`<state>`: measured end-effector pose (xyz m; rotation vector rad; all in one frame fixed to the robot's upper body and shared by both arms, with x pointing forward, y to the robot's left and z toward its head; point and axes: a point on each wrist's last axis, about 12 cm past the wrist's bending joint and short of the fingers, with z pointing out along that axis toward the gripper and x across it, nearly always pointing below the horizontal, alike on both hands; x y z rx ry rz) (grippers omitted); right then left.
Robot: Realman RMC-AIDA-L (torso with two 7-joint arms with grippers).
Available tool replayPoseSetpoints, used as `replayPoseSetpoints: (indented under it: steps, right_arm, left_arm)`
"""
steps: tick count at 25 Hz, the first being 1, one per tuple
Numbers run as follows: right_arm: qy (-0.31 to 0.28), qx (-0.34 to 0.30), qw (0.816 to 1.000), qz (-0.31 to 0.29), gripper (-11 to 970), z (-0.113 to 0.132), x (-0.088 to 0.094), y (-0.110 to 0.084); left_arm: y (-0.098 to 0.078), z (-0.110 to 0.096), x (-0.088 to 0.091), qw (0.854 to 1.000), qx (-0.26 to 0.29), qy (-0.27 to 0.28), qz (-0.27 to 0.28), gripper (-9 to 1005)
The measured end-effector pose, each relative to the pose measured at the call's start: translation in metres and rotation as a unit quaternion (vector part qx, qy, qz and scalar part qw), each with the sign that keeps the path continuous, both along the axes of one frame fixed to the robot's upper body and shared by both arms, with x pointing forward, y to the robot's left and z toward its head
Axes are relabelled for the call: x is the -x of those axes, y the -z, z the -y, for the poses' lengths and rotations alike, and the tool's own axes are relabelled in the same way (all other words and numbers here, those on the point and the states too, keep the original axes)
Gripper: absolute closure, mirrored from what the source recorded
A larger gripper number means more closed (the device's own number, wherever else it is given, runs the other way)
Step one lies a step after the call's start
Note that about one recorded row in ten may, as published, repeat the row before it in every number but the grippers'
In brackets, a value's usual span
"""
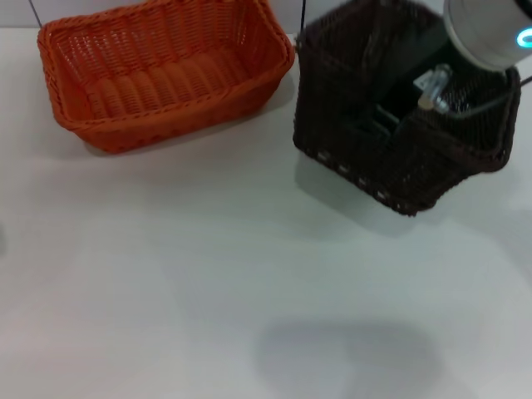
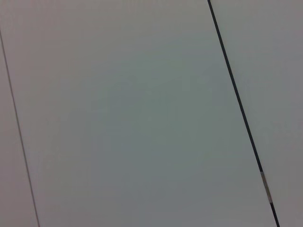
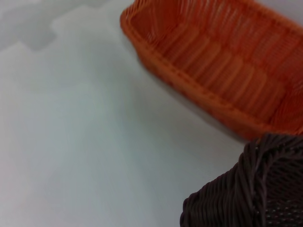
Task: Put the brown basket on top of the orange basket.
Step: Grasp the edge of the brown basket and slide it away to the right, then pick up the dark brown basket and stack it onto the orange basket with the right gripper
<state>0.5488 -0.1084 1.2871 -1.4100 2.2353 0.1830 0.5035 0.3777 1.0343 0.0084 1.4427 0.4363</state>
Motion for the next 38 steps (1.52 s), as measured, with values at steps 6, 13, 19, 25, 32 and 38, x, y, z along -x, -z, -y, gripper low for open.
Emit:
replayPoseSetpoints:
  steps: [6, 13, 19, 25, 32, 38]
  right_arm:
    - [-0.012, -0.004, 0.999, 0.043, 821, -0.003, 0.005, -0.018]
    - [-0.066, 0.019, 0.995, 0.072, 806, -0.014, 0.017, -0.027]
    - [-0.253, 0.107, 0.941, 0.196, 793, -0.039, 0.037, -0.016]
    - [-0.356, 0.175, 0.877, 0.271, 781, -0.049, 0.04, -0.009]
    - [-0.458, 0.241, 0.773, 0.366, 766, -0.05, 0.031, 0.022]
    - [-0.505, 0.288, 0.688, 0.435, 753, -0.041, 0.023, 0.047]
  left_arm:
    - [-0.001, 0.001, -0.004, 1.0, -0.001, 0.002, -0.004, 301]
    - [0.0, 0.001, -0.006, 1.0, 0.0, 0.002, -0.008, 301]
    - [0.001, 0.002, -0.007, 1.0, 0.004, 0.002, -0.013, 302]
    - [0.004, 0.004, -0.007, 1.0, 0.014, 0.002, -0.023, 302]
    - [0.007, 0.006, -0.006, 0.999, 0.023, 0.0, -0.029, 302]
    - [0.011, 0.007, -0.006, 0.999, 0.029, -0.001, -0.042, 302]
